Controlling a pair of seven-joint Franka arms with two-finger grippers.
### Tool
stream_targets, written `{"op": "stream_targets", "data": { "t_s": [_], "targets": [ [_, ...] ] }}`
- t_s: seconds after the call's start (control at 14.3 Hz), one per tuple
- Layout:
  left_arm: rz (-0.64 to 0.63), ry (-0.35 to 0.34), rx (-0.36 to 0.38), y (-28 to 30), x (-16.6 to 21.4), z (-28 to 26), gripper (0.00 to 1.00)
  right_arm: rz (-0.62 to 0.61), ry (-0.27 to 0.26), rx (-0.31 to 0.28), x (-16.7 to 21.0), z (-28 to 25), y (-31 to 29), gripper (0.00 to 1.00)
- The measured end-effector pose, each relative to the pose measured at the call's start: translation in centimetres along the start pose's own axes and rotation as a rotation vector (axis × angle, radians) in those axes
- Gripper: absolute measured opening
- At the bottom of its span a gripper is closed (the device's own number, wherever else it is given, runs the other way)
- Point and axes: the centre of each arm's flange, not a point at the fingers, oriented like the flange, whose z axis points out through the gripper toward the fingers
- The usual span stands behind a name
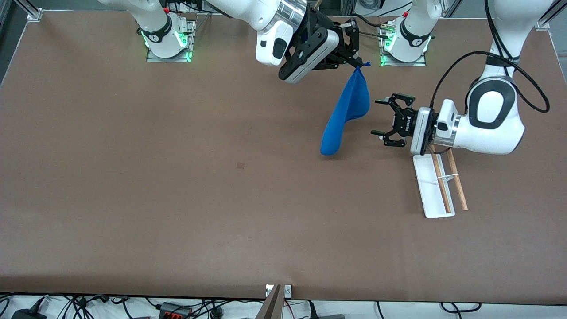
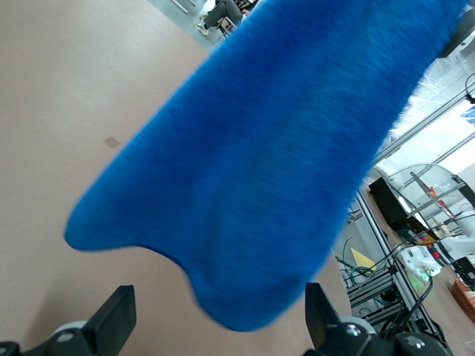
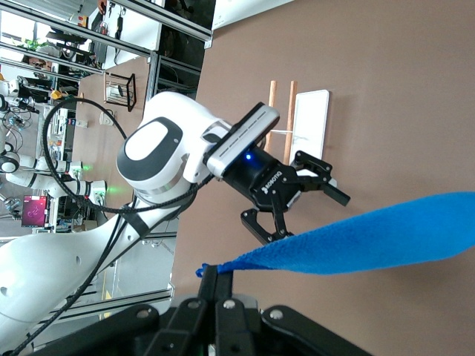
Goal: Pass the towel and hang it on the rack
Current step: 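Hold the towel up while the left gripper reaches toward it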
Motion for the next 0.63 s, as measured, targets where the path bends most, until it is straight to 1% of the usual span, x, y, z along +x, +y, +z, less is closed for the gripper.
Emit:
{"op": "stream_targets", "data": {
  "t_s": [0.21,0.42,0.63],
  "targets": [
    [0.022,-0.008,-0.002,1.2,0.3,0.9,1.0,0.0,0.0,0.0,0.0,0.0,0.0,0.01],
    [0.055,-0.024,0.009,3.0,1.5,1.4,1.0,0.001,-0.001,-0.001,0.0,0.1,0.1,0.01],
    [0.09,-0.026,0.075,2.9,2.4,2.4,1.0,0.001,-0.001,-0.001,0.0,0.1,0.1,0.01]
  ]
}}
